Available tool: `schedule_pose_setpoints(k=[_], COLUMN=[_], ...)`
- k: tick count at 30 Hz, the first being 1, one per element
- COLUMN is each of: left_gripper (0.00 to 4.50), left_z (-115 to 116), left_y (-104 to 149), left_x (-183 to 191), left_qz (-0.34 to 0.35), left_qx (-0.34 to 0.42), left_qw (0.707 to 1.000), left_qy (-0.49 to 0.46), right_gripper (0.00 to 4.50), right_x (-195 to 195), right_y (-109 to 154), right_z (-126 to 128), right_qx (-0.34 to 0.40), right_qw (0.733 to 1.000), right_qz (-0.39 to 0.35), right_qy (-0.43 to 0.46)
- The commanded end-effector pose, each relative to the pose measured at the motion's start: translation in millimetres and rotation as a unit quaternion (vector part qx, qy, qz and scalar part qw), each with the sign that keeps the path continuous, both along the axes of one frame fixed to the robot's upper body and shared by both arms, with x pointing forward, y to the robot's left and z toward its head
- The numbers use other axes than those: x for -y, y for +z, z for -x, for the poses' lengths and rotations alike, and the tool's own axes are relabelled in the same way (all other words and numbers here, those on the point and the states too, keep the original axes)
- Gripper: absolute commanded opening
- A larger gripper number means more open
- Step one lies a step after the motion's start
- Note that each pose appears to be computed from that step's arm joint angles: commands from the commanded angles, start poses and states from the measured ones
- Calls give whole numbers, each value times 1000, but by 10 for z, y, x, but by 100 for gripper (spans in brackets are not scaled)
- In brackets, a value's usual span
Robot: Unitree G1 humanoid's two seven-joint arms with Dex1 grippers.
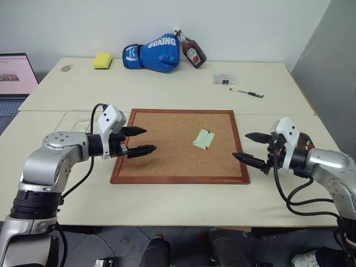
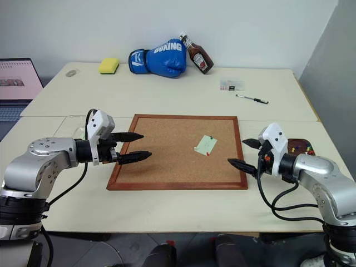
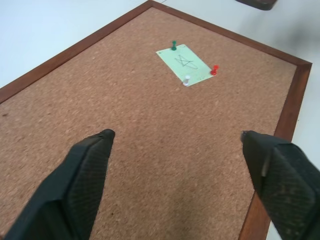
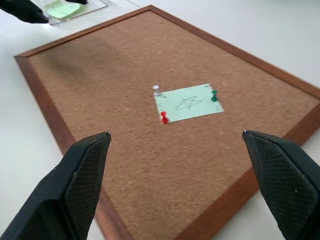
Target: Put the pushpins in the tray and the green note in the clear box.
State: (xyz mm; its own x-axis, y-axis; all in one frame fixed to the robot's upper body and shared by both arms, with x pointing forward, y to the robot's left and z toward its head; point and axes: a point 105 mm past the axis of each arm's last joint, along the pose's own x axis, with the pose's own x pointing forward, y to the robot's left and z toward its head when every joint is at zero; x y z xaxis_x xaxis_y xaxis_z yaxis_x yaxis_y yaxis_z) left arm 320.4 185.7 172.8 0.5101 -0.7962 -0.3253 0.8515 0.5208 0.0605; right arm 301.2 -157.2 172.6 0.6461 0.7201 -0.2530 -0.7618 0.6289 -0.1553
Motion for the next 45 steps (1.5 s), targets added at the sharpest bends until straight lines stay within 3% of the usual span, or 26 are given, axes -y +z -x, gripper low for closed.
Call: schedule_pose_setpoints(k=[1,18,24,29,40,41,45], left_gripper=[325,6,2,2,2,0,0], left_z=[-10,-216,-290,-218,-227,-223,-214], left_y=[110,-342,-615,-923,-878,-878,-862], left_x=[66,462,530,551,522,523,530], left_qz=[20,18,4,-33,-35,-37,-41], left_qx=[32,66,49,15,17,17,18], left_qw=[999,997,999,999,999,999,999], left_qy=[-13,-23,2,-9,-13,-16,-23], right_gripper=[450,450,450,450,450,413,356], right_x=[-75,-533,-658,-704,-789,-790,-800], right_y=[88,-108,-203,-285,-433,-454,-498], right_z=[-98,-672,-775,-892,-1068,-1081,-1105], right_qx=[38,65,57,41,23,21,17], right_qw=[999,997,997,997,997,997,998], right_qz=[-1,-22,-30,-42,-46,-44,-42], right_qy=[-6,-38,-35,-47,-51,-52,-50])
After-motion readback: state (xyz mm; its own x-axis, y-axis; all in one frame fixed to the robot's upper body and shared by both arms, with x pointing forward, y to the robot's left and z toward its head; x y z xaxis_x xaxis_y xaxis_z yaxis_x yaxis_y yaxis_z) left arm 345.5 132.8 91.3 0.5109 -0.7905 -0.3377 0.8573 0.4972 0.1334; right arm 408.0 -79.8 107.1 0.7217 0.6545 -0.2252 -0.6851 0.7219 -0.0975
